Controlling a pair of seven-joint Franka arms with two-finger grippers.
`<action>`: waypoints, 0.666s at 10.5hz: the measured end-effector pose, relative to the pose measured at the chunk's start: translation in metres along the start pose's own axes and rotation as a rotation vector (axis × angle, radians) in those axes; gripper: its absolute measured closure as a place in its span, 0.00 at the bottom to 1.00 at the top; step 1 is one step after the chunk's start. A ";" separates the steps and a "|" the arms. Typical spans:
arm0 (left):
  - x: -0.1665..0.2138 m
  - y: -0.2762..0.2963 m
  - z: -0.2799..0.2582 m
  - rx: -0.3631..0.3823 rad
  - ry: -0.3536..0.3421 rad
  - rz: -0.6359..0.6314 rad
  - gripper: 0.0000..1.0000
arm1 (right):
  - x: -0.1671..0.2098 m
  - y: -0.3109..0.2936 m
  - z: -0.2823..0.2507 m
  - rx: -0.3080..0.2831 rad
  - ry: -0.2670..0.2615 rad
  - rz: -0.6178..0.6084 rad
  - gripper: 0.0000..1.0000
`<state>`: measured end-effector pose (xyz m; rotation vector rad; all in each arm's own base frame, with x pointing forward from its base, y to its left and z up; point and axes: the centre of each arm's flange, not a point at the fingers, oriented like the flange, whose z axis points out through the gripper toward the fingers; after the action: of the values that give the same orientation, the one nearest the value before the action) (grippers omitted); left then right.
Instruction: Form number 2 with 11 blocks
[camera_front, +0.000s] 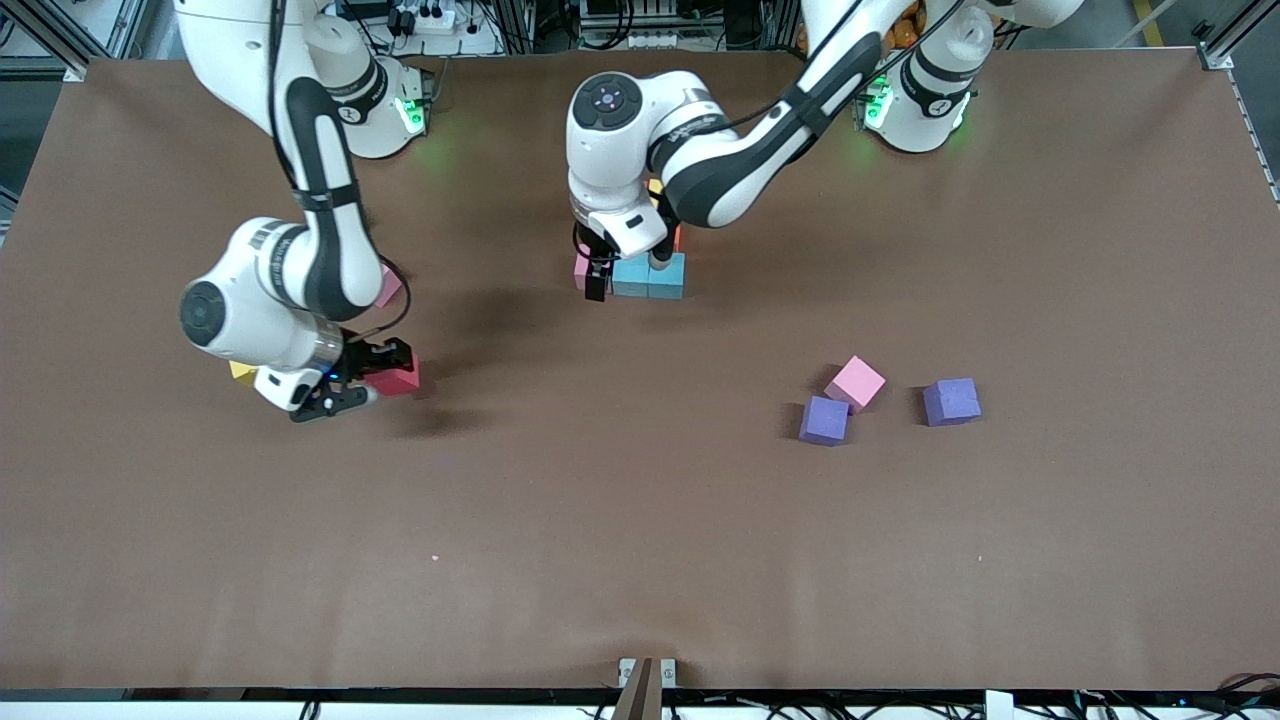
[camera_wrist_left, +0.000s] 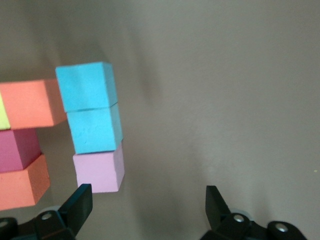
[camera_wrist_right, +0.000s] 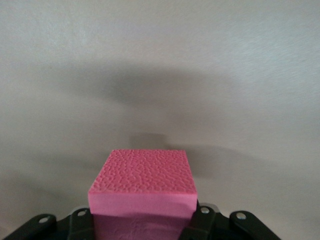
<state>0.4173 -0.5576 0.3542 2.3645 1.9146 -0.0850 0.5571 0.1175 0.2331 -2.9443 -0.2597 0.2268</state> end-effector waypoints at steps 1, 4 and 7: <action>0.021 0.018 -0.004 0.002 -0.007 0.026 0.00 | 0.005 -0.023 0.007 -0.015 -0.019 0.028 0.40; 0.089 0.059 -0.005 0.034 0.013 0.288 0.00 | 0.011 -0.078 0.017 -0.031 -0.032 0.083 0.40; 0.134 0.084 -0.001 0.045 0.007 0.675 0.00 | 0.014 -0.137 0.021 -0.029 -0.028 0.160 0.40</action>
<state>0.5273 -0.4444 0.3451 2.8909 1.0301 -0.0651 0.5451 0.2567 0.2370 -2.9945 -0.0309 0.2878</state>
